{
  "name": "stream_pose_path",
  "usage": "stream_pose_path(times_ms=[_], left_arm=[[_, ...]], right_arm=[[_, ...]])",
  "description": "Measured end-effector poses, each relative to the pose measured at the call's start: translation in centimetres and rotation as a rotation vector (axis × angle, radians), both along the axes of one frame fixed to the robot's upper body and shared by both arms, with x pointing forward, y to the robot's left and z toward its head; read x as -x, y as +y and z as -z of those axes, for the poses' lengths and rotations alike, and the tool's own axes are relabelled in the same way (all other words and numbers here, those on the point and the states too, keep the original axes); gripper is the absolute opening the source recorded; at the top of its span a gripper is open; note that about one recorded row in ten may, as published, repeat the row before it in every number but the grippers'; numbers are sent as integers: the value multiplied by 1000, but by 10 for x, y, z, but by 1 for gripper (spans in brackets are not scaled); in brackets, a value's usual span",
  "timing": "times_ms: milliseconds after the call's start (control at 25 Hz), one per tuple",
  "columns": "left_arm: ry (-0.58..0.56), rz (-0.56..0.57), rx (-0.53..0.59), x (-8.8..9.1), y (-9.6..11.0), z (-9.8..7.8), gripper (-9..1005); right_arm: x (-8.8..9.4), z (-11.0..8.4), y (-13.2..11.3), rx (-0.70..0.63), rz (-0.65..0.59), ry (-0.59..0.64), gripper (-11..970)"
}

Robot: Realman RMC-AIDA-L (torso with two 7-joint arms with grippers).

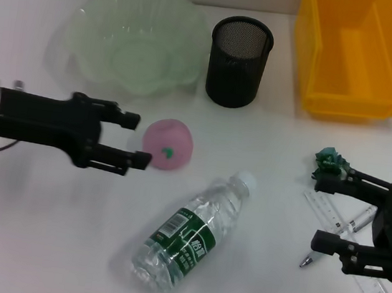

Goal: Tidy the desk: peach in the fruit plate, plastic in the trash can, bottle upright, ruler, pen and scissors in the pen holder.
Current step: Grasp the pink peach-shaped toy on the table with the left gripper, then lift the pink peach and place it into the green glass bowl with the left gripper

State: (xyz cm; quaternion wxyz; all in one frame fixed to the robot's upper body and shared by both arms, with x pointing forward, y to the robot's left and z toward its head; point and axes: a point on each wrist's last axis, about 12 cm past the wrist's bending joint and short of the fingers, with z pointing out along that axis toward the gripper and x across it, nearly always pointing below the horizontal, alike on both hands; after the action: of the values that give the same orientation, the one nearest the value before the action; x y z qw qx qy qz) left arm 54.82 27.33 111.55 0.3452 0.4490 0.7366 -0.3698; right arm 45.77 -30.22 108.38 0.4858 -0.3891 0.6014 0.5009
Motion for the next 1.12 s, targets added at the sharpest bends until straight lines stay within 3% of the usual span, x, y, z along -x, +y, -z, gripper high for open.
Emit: stream_pose_path(times_ms=[320, 680, 800, 1120], left_arm=[[-8, -36, -202, -26, -35, 30, 783], [-25, -77, -251, -38, -49, 38, 780], [-26, -82, -244, -39, -51, 39, 592], [-47, -106, -226, -41, -56, 41, 326]], right_arm=[[7, 6, -6, 14, 45, 25, 819], [8, 10, -7, 24, 69, 36, 818], [8, 10, -7, 25, 71, 37, 818], [6, 9, -6, 24, 66, 33, 818]])
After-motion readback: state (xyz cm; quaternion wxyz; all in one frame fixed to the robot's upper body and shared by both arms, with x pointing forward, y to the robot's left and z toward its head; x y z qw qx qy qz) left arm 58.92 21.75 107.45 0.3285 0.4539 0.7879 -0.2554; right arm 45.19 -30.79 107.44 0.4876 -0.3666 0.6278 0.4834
